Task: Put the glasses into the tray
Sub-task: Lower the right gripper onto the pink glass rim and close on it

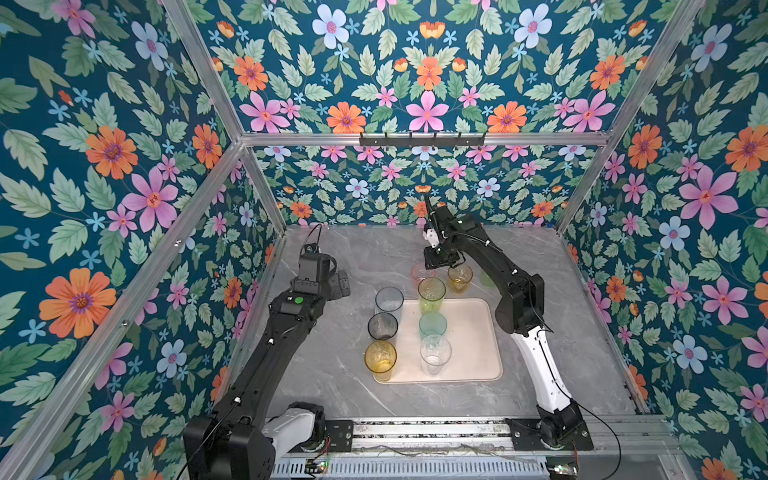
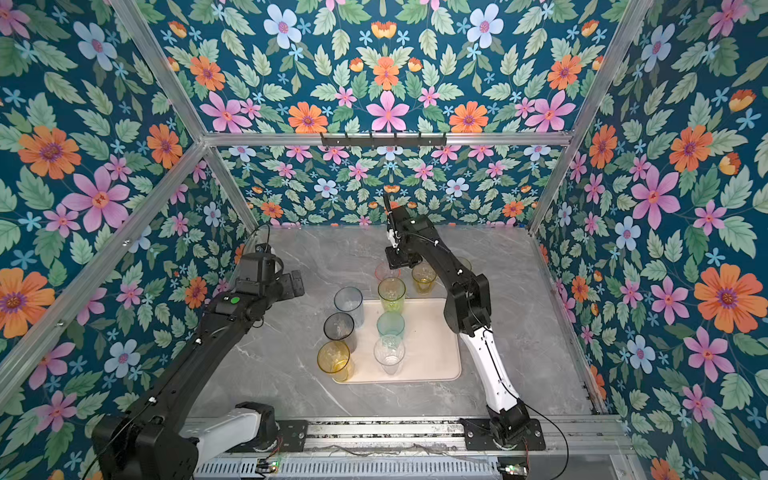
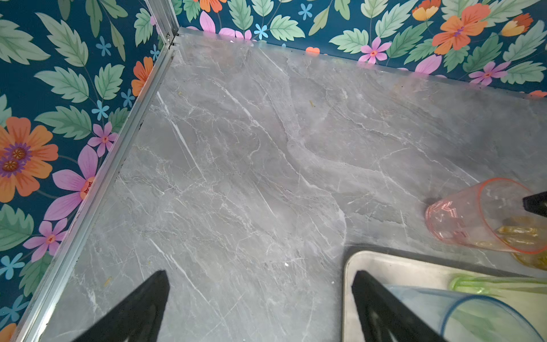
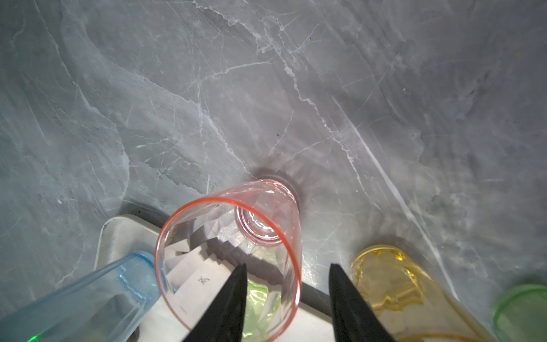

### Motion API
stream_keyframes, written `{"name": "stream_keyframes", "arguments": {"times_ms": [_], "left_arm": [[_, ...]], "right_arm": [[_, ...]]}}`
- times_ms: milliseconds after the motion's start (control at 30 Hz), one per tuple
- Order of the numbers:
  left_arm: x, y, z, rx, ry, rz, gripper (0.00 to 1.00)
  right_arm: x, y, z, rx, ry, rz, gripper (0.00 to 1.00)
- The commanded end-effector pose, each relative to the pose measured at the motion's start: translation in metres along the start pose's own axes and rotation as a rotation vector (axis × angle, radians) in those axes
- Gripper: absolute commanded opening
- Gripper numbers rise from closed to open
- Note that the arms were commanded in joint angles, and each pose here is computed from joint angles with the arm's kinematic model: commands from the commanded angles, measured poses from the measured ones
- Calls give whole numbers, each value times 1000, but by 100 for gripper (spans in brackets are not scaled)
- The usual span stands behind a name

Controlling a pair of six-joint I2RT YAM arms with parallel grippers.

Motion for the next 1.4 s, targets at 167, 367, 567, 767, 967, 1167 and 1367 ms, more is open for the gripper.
{"name": "stream_keyframes", "arguments": {"times_ms": [167, 367, 567, 767, 967, 1167, 1367], "left_arm": [[1, 0, -3, -3, -12, 0, 99], [1, 0, -3, -3, -13, -1, 99], [1, 0, -3, -2, -13, 0, 99], [0, 0, -2, -2, -8, 0, 99], [0, 0, -2, -3, -9, -2, 99], [0, 0, -2, -3, -10, -3, 99], [0, 0, -3, -2, -8, -2, 99]], "right_arm": [[-6, 0, 0, 20, 8, 1, 44], [-11, -1, 0, 28, 11, 5, 39], [-14, -1, -1, 32, 10, 14, 30], [-15, -4, -3, 32, 4, 44, 24], [-18, -7, -3, 35, 4, 65, 17], [-18, -8, -4, 37, 1, 70, 11], [-6, -7, -7, 43, -21, 77, 5]]}}
Point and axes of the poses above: each gripper's point midway between its finger pads, its own x axis back along the fingers, its own y axis along the line the jaws close on, z = x × y, the point moved 5 cm from there along x, back along the fingers, and after that the axes turned 15 degrees about x, right-handed, at the moved point
